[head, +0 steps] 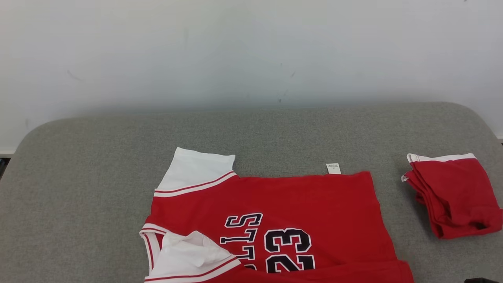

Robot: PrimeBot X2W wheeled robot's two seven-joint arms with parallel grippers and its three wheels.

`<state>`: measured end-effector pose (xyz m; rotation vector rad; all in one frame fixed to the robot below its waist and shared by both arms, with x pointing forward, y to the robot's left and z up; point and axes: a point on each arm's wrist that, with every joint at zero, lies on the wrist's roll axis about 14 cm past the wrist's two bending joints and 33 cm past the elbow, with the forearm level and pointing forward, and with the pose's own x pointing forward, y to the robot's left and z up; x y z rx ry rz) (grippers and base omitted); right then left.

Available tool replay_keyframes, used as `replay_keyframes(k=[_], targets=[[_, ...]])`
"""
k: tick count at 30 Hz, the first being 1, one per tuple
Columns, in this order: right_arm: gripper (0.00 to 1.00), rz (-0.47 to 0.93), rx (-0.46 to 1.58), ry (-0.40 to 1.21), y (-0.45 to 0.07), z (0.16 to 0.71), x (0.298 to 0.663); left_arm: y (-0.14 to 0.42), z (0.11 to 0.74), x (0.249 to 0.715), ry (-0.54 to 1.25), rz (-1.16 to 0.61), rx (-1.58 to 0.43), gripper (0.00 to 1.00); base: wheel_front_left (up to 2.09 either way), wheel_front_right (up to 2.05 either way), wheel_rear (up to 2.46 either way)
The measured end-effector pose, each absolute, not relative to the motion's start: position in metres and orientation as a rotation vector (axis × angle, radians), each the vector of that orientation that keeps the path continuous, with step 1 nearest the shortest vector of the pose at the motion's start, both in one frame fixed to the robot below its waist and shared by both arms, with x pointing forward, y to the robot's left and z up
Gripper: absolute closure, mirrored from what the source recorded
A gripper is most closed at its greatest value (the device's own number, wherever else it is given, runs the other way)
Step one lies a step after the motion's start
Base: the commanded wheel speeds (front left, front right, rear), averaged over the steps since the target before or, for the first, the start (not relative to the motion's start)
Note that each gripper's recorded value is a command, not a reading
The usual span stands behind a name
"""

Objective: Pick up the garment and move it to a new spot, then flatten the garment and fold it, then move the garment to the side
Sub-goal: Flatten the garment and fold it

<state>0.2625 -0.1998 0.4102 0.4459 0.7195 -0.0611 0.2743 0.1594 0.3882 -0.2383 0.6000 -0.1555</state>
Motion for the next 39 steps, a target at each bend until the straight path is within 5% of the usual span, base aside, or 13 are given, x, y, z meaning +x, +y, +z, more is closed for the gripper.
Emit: replay_keyframes(k=[8, 9, 10, 11, 12, 13, 14, 22, 33, 39], targets=[[1.00, -0.063, 0.449, 0.812, -0.196, 0.401, 0.250, 0.166, 0.382, 0.264, 0.677, -0.132, -0.223, 1.00, 0.00, 0.00, 0.00], [0.65, -0.064, 0.448, 0.819, -0.196, 0.400, 0.250, 0.165, 0.380, 0.263, 0.691, -0.135, -0.222, 1.00, 0.00, 0.00, 0.00], [0.00, -0.070, 0.442, 0.824, -0.197, 0.399, 0.250, 0.164, 0.381, 0.263, 0.698, -0.137, -0.222, 1.00, 0.00, 0.00, 0.00], [0.00, -0.076, 0.438, 0.827, -0.198, 0.398, 0.250, 0.164, 0.382, 0.264, 0.699, -0.137, -0.222, 0.76, 0.00, 0.00, 0.00], [0.00, -0.075, 0.435, 0.834, -0.198, 0.398, 0.250, 0.164, 0.382, 0.264, 0.704, -0.136, -0.221, 0.65, 0.00, 0.00, 0.00], [0.00, -0.075, 0.433, 0.840, -0.198, 0.397, 0.250, 0.164, 0.382, 0.264, 0.708, -0.134, -0.221, 0.39, 0.00, 0.00, 0.00], [0.00, -0.074, 0.433, 0.842, -0.197, 0.397, 0.252, 0.164, 0.382, 0.264, 0.713, -0.133, -0.221, 0.00, 0.00, 0.00, 0.00], [0.00, -0.093, 0.396, 0.844, -0.204, 0.398, 0.259, 0.175, 0.392, 0.270, 0.699, -0.075, -0.235, 0.00, 0.00, 0.00, 0.00], [0.00, -0.076, 0.381, 0.498, -0.203, 0.467, 0.329, 0.200, 0.500, 0.336, 0.231, 0.025, -0.216, 0.00, 0.00, 0.00, 0.00], [0.00, -0.013, 0.368, 0.321, -0.186, 0.508, 0.357, 0.172, 0.524, 0.351, 0.135, -0.046, -0.217, 0.00, 0.00, 0.00, 0.00]])
